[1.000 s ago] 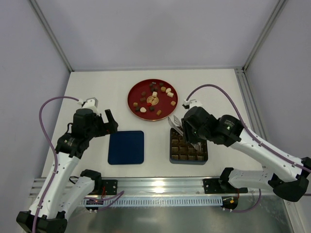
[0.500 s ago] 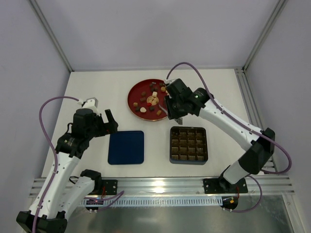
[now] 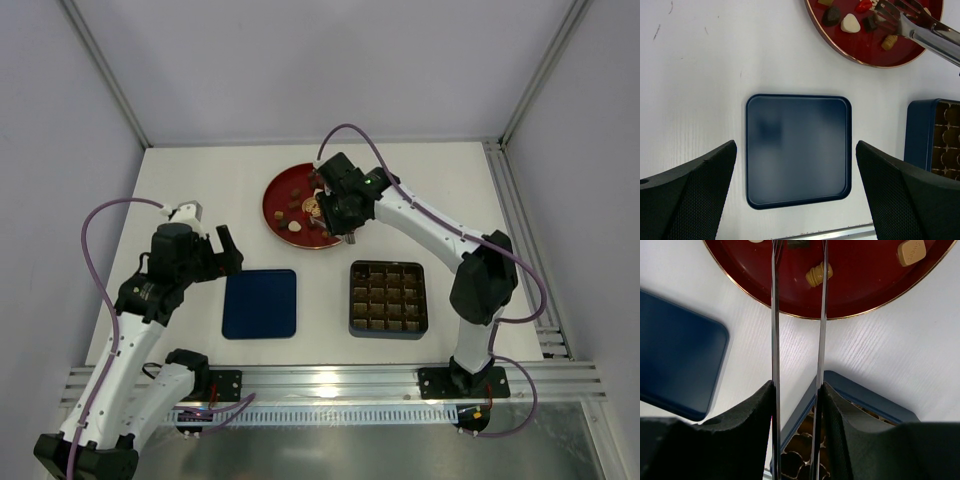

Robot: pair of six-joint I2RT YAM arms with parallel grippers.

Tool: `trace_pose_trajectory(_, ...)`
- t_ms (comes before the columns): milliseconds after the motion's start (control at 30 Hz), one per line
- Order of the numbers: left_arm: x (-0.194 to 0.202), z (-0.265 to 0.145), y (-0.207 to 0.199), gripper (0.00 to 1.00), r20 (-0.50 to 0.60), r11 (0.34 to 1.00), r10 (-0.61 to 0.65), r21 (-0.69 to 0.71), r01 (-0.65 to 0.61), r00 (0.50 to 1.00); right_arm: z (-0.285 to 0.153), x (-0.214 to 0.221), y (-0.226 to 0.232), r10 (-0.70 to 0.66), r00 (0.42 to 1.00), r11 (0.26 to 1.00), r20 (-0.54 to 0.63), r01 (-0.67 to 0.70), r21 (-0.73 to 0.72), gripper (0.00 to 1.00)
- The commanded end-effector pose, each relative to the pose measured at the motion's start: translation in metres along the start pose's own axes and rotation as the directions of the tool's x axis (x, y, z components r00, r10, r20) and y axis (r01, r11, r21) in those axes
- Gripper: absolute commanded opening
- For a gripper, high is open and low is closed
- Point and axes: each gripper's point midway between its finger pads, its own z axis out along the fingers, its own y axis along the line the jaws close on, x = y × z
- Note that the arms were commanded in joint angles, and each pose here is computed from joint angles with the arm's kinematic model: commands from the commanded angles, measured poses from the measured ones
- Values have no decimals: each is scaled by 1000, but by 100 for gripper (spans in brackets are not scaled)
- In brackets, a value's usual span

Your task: Pack the chocolate

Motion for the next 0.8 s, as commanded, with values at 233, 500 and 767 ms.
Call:
trace_pose_trajectory(233,-5,2,-1,100,18,1000,15,0,-15,1000,0,-17,8,-24,998,999,52,26,-26,44)
trace_pose_trajectory(500,-5,2,0,100,20,1000,15,-1,-15,1000,12,-10,10,-35,999,999,19,35,-16,44)
trace_pose_trajectory(767,-5,1,-1,100,22,1000,15,-1,-15,1000,14,-11,10,-38,999,999,16,38,-7,43)
